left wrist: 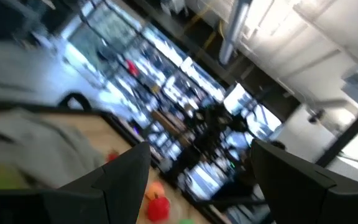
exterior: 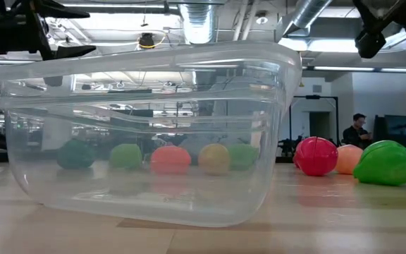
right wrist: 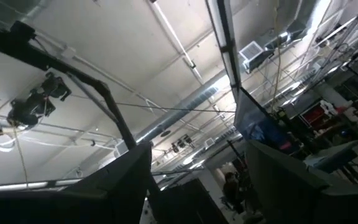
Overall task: Pick and placing Produce into tupperware
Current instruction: Put the bell pepper into the transparent bin
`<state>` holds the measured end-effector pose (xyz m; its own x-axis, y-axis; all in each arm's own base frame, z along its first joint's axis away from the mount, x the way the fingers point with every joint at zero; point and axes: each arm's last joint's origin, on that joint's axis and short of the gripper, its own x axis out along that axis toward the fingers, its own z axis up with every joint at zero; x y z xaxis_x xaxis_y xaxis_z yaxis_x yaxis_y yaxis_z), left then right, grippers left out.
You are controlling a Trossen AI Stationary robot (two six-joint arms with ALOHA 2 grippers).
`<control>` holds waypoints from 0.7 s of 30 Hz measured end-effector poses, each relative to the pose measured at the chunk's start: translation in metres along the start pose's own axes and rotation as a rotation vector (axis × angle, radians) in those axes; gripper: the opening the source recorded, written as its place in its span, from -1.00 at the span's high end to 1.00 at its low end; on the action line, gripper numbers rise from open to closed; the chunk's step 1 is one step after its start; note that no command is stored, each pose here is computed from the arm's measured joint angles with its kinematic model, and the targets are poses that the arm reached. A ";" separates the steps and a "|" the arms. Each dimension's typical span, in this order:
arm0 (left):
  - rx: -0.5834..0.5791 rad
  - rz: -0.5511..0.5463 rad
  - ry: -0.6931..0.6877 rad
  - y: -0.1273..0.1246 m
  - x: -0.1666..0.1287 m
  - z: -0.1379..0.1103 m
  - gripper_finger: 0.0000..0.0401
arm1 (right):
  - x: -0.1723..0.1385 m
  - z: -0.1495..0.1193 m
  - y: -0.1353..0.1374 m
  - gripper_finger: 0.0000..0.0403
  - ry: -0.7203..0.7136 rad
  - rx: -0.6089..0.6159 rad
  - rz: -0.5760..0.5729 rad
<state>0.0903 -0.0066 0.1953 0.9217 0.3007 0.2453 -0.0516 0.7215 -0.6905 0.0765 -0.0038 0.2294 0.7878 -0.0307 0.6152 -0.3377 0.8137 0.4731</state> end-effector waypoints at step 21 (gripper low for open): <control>0.648 0.353 1.048 -0.059 0.049 0.014 -0.14 | 0.029 -0.002 -0.008 -0.40 0.098 -0.167 -0.198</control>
<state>0.1330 -0.0260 0.2576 0.6657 0.1173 -0.7370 -0.2583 0.9627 -0.0801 0.1035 -0.0098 0.2424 0.8788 -0.1495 0.4533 -0.0888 0.8819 0.4631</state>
